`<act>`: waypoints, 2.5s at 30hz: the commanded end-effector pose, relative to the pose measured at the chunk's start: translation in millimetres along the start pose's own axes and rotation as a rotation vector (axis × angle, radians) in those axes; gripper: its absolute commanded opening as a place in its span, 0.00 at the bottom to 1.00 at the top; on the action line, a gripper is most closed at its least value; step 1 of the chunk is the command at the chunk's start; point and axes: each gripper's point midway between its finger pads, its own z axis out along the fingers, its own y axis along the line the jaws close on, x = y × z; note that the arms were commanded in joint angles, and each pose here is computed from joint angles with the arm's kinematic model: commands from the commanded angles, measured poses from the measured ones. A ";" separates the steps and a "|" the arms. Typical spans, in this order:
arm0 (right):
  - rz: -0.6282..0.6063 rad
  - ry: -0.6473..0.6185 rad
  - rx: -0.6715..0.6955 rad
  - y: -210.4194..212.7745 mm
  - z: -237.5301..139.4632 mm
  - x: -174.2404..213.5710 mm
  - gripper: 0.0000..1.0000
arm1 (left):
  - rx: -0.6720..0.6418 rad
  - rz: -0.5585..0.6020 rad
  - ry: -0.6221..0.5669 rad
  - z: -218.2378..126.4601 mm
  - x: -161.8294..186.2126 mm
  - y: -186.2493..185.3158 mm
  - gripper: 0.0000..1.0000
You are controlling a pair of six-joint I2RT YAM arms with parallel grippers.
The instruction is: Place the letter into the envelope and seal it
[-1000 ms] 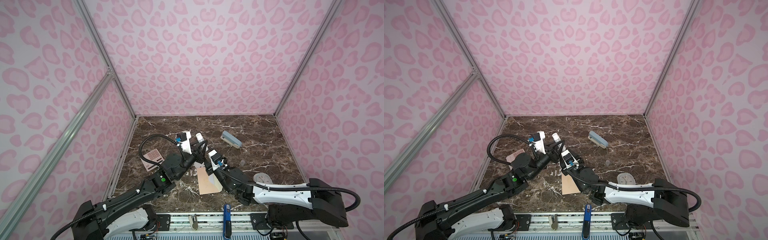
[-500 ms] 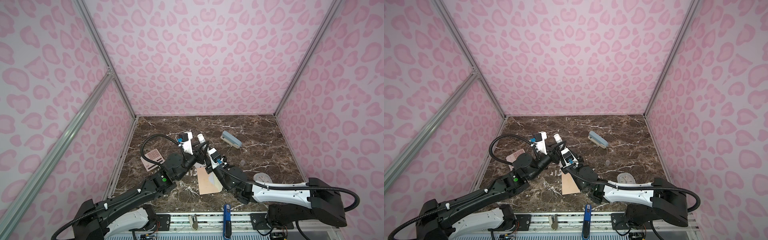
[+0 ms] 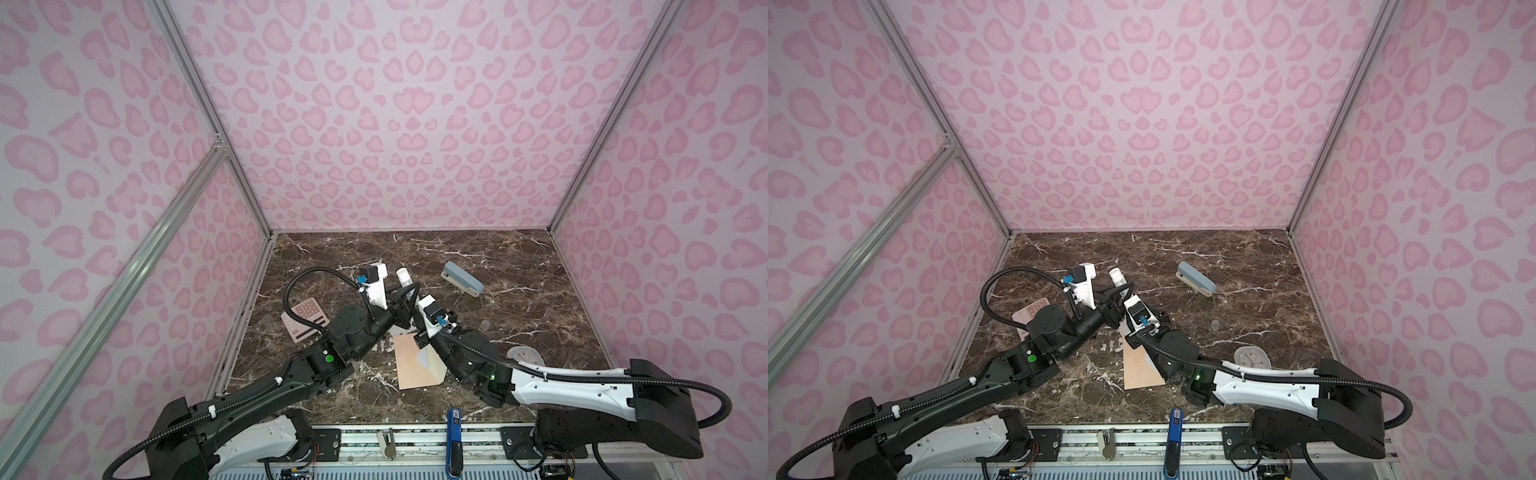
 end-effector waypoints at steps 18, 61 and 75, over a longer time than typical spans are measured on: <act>0.379 0.022 -0.672 46.7 -63.7 -24.6 0.20 | 0.447 0.098 0.230 -52.9 55.3 -30.4 0.04; -0.166 -0.058 0.122 23.6 -14.4 -7.7 0.65 | 0.000 -0.048 -0.106 -16.2 -29.4 6.9 0.04; -0.094 -0.054 0.146 11.2 -4.5 -9.5 0.51 | -0.003 -0.049 -0.074 -11.7 -25.6 4.4 0.04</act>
